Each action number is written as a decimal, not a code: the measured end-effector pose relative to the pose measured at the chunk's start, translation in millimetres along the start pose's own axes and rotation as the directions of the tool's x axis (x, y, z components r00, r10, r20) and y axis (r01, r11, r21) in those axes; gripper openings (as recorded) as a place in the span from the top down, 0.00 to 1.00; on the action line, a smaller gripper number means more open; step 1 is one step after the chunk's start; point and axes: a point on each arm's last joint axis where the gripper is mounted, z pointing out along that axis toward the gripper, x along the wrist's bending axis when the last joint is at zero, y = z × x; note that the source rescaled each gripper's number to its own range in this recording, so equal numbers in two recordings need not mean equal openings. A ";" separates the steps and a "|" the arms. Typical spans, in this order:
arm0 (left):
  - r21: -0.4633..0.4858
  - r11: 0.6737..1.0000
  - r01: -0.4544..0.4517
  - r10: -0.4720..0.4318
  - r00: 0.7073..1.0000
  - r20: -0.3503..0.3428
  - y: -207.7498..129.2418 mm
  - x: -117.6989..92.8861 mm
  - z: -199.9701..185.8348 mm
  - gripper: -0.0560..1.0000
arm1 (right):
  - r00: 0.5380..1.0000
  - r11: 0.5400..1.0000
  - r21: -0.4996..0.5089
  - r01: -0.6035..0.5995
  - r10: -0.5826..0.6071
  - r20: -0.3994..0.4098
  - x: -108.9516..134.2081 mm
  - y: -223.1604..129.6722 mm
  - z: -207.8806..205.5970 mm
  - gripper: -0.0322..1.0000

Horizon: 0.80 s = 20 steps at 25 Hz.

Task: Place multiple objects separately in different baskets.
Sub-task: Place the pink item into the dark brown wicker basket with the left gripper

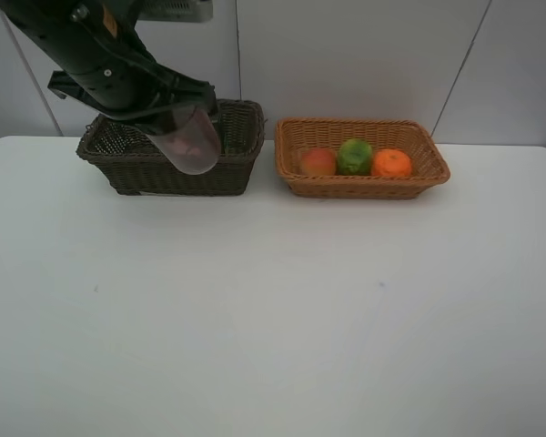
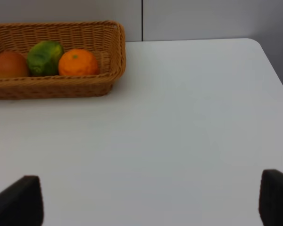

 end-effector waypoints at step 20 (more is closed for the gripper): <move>-0.160 0.987 0.011 -0.045 0.977 -0.210 30.5 109.5 84.1 0.94 | 1.000 1.000 0.000 0.000 0.000 0.000 0.0 0.0 0.0 0.00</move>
